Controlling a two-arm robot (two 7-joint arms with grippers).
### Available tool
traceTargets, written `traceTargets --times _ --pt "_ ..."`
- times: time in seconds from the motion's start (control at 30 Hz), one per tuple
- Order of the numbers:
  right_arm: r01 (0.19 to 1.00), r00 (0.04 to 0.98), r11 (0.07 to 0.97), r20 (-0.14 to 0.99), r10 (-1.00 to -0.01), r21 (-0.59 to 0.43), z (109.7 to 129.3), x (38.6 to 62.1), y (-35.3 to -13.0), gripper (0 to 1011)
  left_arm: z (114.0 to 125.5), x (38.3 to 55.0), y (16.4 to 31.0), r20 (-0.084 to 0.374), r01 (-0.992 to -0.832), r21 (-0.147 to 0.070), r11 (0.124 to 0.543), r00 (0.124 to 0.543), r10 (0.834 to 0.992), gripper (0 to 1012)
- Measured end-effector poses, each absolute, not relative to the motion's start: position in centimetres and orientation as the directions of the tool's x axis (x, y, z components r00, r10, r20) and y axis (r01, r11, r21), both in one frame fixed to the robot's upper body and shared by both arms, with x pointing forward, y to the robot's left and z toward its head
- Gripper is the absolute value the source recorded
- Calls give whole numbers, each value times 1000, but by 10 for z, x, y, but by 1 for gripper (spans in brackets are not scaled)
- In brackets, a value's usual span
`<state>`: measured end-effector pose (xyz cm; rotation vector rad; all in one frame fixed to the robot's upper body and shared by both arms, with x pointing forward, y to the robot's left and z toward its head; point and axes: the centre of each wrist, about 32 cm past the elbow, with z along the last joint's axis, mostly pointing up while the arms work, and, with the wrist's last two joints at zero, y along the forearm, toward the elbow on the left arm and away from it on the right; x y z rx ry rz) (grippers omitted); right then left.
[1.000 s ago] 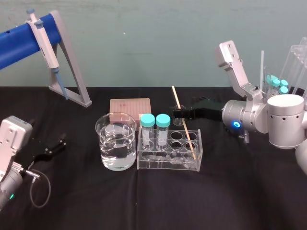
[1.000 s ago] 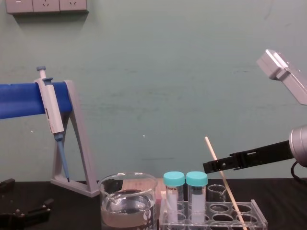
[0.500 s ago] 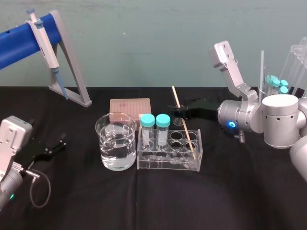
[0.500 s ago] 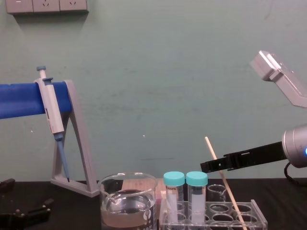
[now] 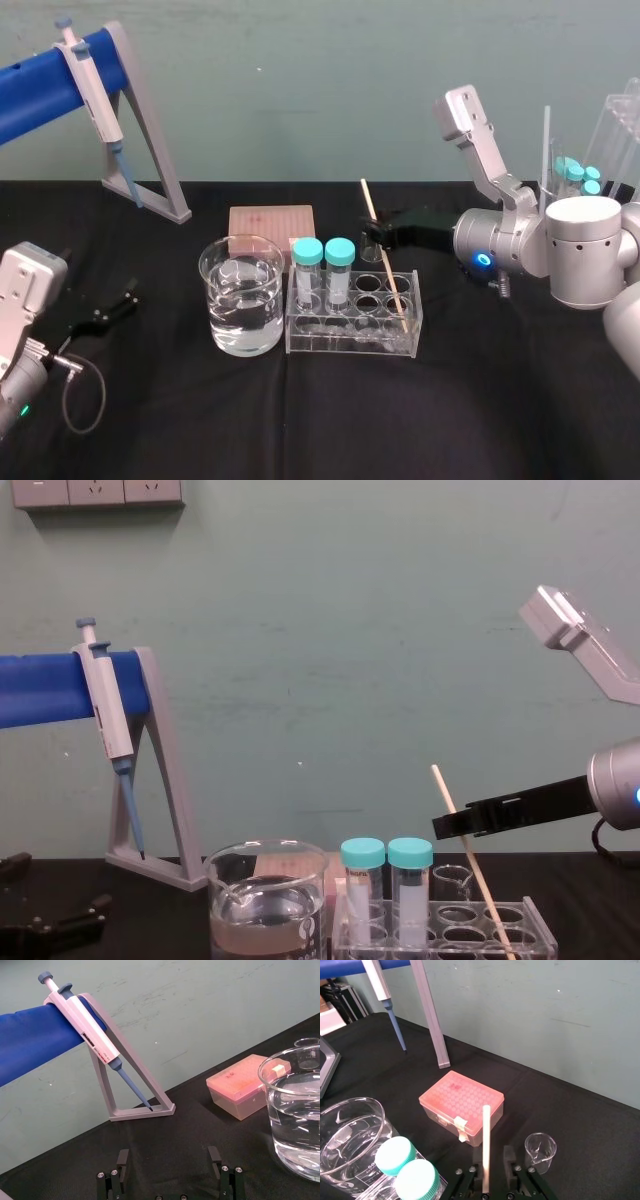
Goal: Hold the thermometer with one hand and immerse one end into the beaker, then reinsert it into the test tube rack.
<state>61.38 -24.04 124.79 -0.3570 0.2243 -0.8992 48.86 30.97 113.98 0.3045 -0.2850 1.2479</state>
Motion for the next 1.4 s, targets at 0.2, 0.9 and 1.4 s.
traceTargets --times 0.2,0.9,1.4 --pt "723 603 566 -39 -797 -397 1248 614 -240 123 1140 489 310 374 -955 70 287 292 880 1004" --pt "729 595 574 -69 -801 -373 1247 610 -248 54 1140 489 310 374 -955 70 287 292 880 1004" --pt "765 605 608 -87 -792 -212 1260 586 -264 53 1140 489 310 374 -955 70 287 292 880 1004"
